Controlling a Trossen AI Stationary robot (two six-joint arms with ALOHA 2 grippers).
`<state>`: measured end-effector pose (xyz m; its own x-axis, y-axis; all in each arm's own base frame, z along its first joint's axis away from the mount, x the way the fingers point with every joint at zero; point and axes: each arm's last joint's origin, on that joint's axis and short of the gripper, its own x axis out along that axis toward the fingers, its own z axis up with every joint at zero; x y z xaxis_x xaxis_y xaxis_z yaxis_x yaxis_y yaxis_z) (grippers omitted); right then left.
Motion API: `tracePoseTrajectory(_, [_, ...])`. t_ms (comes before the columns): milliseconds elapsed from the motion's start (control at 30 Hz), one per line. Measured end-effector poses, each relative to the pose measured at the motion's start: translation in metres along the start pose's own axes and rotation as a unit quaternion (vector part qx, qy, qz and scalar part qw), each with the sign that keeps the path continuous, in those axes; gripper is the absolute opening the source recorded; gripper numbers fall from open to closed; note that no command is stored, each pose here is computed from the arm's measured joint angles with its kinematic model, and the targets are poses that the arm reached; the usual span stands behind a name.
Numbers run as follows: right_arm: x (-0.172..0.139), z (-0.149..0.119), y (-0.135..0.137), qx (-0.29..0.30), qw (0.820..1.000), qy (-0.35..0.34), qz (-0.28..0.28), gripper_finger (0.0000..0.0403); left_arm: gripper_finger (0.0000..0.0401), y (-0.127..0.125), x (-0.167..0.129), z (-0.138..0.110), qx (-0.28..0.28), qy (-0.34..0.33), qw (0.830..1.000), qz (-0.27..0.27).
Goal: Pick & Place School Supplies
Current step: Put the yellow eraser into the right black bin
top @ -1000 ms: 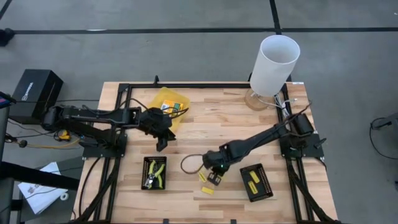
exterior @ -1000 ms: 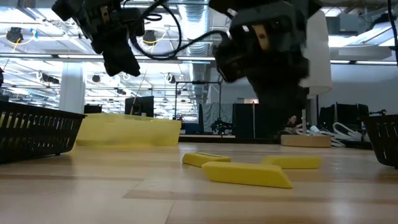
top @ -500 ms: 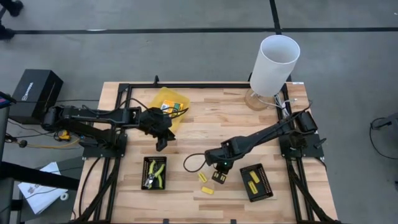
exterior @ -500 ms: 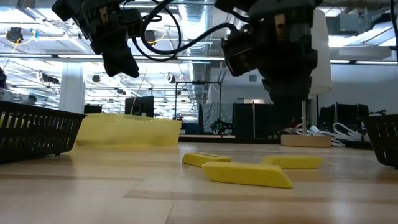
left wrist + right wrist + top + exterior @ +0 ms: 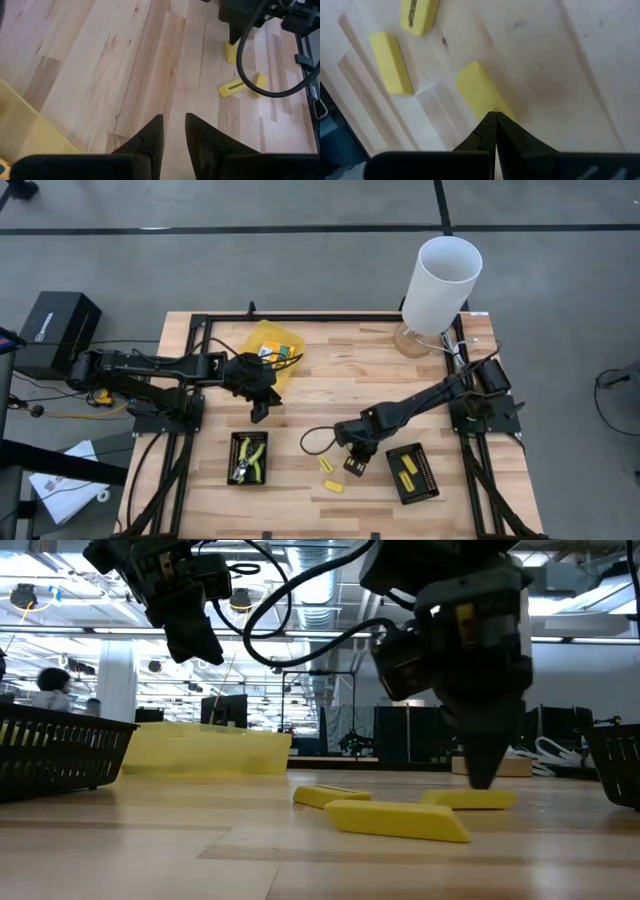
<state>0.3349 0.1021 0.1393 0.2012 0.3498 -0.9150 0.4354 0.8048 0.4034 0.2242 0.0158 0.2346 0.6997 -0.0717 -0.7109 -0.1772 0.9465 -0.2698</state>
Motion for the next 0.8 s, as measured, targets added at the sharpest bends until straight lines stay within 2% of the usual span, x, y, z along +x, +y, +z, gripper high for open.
tracePoseTrajectory(300, [-0.004, 0.011, -0.006, -0.006, 1.0, -0.018, 0.009, 0.0, 0.0076, 0.0, 0.0, -0.001, -0.001, 0.003, 1.0, 0.001])
tracePoseTrajectory(800, [-0.003, 0.011, 0.0, -0.023, 0.999, -0.021, 0.039, 0.0, 0.0076, 0.0, 0.0, -0.001, -0.001, 0.007, 1.0, 0.002])
